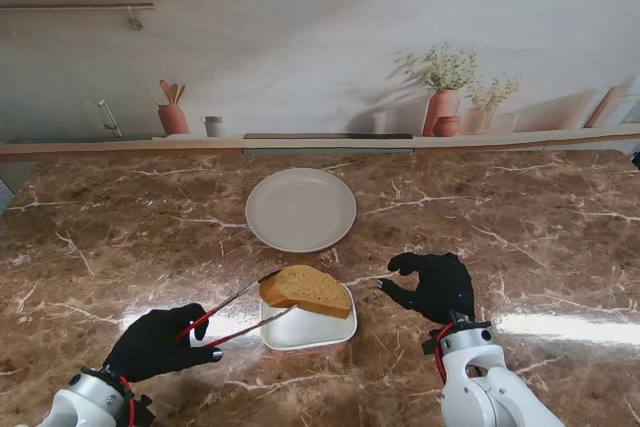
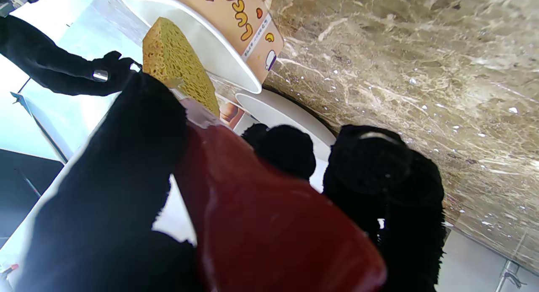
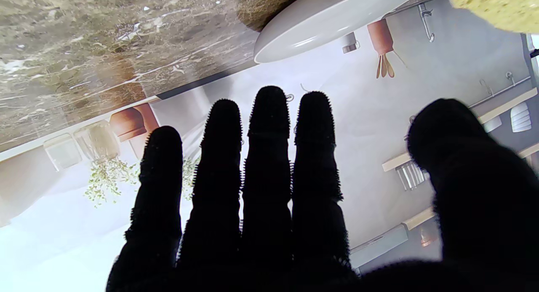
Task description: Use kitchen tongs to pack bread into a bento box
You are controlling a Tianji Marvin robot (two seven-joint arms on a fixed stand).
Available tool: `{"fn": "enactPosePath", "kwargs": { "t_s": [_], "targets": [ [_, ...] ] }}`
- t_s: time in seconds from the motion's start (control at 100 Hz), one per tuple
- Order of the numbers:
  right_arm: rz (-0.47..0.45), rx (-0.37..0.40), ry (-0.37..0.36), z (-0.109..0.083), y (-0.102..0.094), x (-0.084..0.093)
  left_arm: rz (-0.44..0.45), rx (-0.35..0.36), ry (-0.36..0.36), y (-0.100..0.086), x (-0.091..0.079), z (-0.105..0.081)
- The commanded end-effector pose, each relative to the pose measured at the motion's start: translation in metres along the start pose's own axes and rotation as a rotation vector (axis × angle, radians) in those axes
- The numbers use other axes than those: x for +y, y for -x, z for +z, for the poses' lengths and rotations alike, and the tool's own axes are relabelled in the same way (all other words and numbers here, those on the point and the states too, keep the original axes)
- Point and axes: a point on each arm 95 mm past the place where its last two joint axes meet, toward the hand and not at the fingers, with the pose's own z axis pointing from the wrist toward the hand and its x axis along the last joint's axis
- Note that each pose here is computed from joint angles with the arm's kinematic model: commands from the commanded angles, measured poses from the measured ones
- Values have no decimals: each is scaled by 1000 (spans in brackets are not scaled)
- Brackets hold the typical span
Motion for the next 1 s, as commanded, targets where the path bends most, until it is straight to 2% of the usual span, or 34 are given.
{"fn": "enactPosePath", "kwargs": {
  "t_s": [0.0, 0.34, 0.73, 0.99],
  "targets": [
    [0, -9, -25, -4, 0, -5, 9, -7, 29, 2, 4, 0],
    [5, -13, -31, -5, 0, -6, 44, -27, 48, 5, 0, -4],
    [7, -20, -28, -6, 1, -7, 7, -64, 98, 11, -6, -8],
    [7, -21, -32, -6, 0, -8, -13, -69, 94, 15, -9, -9]
  ]
}}
